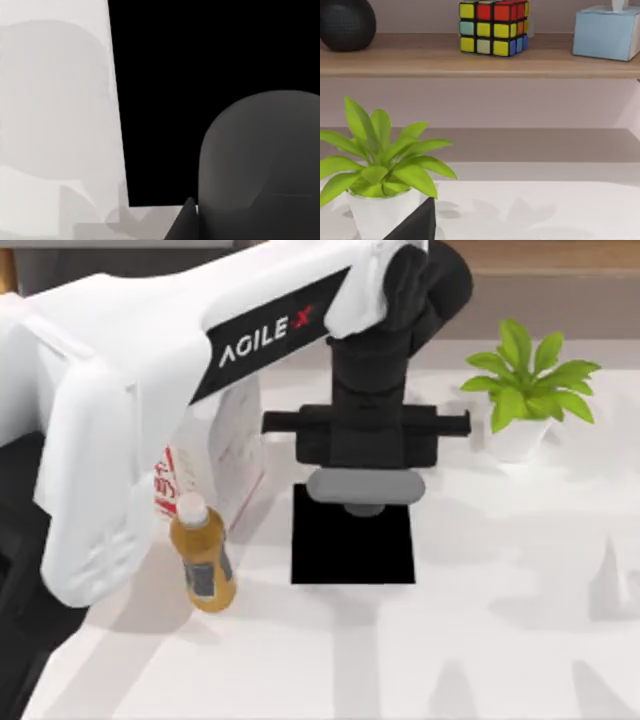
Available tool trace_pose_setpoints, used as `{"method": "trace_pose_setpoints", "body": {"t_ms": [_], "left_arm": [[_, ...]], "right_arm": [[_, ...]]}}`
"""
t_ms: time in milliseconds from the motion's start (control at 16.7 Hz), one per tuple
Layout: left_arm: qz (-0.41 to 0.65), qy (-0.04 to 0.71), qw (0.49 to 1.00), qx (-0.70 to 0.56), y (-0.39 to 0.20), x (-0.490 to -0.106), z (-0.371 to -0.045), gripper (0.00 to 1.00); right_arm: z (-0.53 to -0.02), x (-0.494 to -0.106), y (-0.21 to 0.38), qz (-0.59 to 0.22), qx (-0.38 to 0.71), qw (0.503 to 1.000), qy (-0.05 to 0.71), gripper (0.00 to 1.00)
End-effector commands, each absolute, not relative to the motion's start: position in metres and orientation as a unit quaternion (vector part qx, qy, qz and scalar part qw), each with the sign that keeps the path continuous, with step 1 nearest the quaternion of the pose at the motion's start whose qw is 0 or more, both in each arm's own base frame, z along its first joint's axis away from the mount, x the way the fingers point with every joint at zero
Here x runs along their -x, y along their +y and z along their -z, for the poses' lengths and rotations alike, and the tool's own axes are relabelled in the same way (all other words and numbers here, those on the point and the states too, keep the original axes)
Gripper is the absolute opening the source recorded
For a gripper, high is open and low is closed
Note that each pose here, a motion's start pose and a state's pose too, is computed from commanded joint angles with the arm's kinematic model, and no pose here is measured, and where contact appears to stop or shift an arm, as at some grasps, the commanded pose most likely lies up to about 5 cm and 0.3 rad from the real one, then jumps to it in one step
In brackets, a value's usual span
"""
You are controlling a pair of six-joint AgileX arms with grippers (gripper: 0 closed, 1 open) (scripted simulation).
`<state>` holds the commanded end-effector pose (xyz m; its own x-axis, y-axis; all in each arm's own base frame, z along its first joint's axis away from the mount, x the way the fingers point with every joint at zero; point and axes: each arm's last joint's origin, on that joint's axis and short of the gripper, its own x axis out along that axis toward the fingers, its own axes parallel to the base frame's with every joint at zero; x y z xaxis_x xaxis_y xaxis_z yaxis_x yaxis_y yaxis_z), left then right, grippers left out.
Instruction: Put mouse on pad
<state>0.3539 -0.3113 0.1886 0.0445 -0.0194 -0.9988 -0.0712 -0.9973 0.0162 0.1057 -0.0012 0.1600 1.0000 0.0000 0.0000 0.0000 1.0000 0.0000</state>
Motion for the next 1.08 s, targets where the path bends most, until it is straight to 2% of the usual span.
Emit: {"method": "trace_pose_setpoints", "body": {"t_ms": [600,780,1080], "left_arm": [[-0.655,0.082,0.011,0.751,-0.323,-0.349,-0.198,0.0],[-0.664,0.069,0.01,0.745,-0.318,-0.352,-0.186,0.0],[-0.699,0.023,0.012,0.714,-0.306,-0.356,-0.149,0.0]], "right_arm": [[-0.16,-0.106,-0.001,0.0,0.0,1.0,0.0,1.0],[-0.16,-0.106,-0.001,0.0,0.0,1.0,0.0,1.0],[-0.16,-0.106,-0.001,0.0,0.0,1.0,0.0,1.0]]}}
